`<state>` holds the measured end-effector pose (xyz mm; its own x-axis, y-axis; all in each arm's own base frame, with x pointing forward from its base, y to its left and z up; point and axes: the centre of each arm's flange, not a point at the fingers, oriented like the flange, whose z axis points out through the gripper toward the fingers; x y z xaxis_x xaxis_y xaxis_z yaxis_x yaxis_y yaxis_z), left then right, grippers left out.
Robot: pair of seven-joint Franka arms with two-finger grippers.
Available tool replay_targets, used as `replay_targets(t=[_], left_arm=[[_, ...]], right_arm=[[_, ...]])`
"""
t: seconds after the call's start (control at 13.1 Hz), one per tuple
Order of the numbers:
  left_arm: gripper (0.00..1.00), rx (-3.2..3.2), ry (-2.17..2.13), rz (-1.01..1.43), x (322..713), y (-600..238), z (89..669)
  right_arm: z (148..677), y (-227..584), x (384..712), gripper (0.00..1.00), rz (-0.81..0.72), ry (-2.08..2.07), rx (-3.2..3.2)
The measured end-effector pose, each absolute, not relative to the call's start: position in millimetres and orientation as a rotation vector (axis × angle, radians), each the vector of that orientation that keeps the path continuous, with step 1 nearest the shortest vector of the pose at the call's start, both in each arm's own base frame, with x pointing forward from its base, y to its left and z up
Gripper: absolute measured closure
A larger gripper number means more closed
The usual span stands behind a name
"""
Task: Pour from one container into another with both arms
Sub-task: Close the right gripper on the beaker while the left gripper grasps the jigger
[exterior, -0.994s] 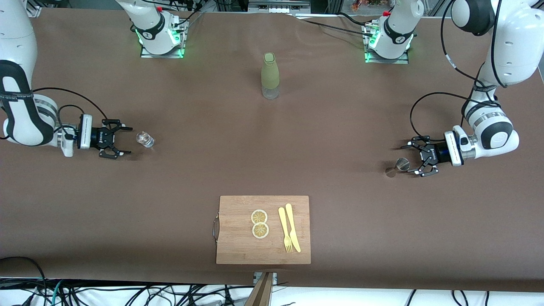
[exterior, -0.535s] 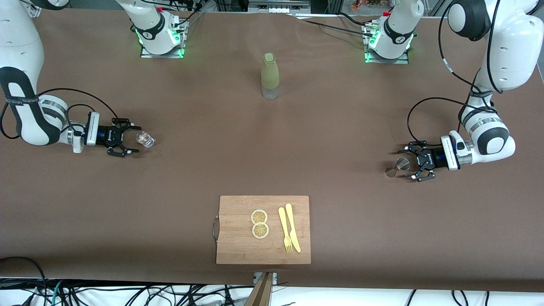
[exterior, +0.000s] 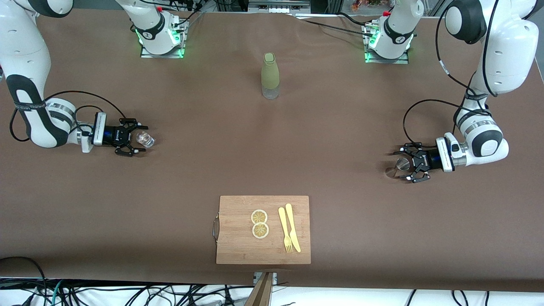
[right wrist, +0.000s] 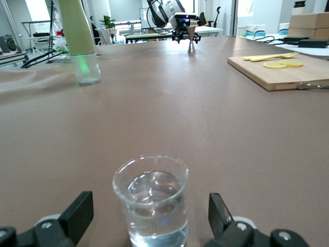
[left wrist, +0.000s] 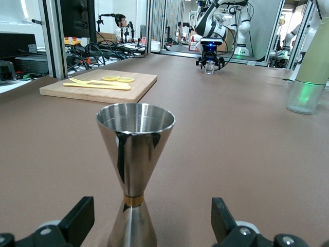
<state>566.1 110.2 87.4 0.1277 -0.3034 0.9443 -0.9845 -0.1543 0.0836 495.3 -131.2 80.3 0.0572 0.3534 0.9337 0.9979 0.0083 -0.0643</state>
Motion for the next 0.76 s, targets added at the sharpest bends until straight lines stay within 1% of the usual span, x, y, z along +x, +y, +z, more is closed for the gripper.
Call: replay_targets(t=[0.38,0.46,0.54,0.61,0.69,0.76], left_arm=[[0.04,1.593,-1.291,1.066,568.7,109.9,89.2],[0.06,1.592,-1.292,1.067,569.1,109.9,89.6],[0.07,1.592,-1.293,1.068,569.5,109.9,89.9],[0.15,1.590,-1.294,1.068,569.7,109.7,90.2],[0.15,1.587,-1.293,1.069,569.9,109.4,90.5],[0.21,1.582,-1.294,1.071,570.2,109.0,91.1]], right_arm=[[70.9,-119.5,496.4,0.00,-0.988,-1.389,-1.479],[68.1,-116.3,496.2,0.00,-0.990,-1.381,-1.476],[66.6,-113.7,496.1,0.00,-0.991,-1.377,-1.472],[66.3,-111.6,496.6,0.00,-0.992,-1.376,-1.468],[66.4,-110.4,496.9,0.01,-0.992,-1.377,-1.466],[66.5,-109.9,497.1,0.02,-0.993,-1.377,-1.465]])
